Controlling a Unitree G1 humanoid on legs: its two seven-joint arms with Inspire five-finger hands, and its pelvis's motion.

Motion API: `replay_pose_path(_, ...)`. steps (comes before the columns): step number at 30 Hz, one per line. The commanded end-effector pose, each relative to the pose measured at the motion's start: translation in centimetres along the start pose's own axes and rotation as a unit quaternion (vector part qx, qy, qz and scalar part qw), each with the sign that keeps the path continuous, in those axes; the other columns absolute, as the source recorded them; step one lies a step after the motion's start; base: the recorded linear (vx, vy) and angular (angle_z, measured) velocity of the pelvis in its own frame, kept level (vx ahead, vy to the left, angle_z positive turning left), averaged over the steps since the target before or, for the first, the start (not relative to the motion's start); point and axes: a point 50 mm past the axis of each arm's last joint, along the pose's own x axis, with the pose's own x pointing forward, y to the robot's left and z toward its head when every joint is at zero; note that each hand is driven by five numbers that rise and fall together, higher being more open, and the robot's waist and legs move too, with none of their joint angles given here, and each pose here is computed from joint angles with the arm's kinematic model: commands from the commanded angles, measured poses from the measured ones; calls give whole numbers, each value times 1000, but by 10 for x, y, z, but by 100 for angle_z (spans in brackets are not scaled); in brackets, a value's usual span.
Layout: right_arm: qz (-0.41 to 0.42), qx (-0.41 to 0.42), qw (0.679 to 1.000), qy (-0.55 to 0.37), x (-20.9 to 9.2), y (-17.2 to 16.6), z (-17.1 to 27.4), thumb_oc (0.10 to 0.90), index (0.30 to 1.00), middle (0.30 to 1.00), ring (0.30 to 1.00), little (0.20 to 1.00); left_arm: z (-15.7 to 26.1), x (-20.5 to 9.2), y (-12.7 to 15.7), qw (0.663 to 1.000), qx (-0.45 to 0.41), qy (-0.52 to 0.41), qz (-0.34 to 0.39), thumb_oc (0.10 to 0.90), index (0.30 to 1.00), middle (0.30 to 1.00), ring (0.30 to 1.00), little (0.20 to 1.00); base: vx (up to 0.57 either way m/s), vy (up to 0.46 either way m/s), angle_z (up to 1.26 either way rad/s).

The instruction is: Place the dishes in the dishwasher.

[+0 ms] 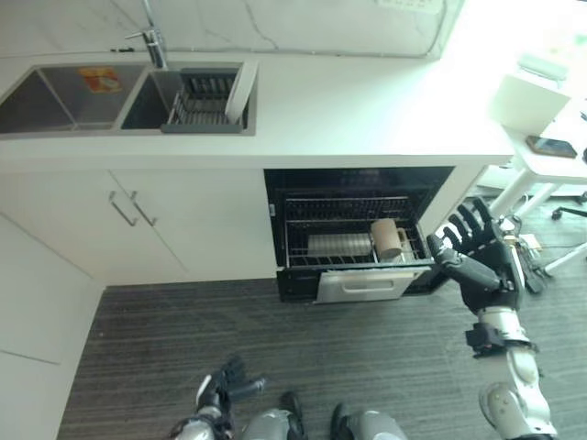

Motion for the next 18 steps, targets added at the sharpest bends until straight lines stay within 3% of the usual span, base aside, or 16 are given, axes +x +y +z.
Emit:
replay_pose_path(1, 110, 2, 989, -96, 23, 17, 41, 800, 900, 900, 900, 900, 22, 4, -8, 994, 92, -24, -54, 800, 900, 900, 900, 900, 139, -105, 13)
replay_pose_path(6, 158, -33, 982, -96, 31, 29, 39, 800, 900, 900, 900, 900, 3, 4, -13, 987, 140, 20, -71, 800, 900, 900, 900, 900, 105, -11, 15)
replay_pose_path(11, 198, -46, 975, -89, 49, 53, 42, 800, 900, 900, 900, 900, -18, 3, -8, 985, 139, 77, -63, 800, 900, 900, 900, 900, 190, 385, -78)
replay_pose_path(18, 181, -35, 980, -79, 39, 46, 42, 800, 900, 900, 900, 900, -34, 4, -12, 962, 208, 157, -84, 800, 900, 900, 900, 900, 115, 266, -19)
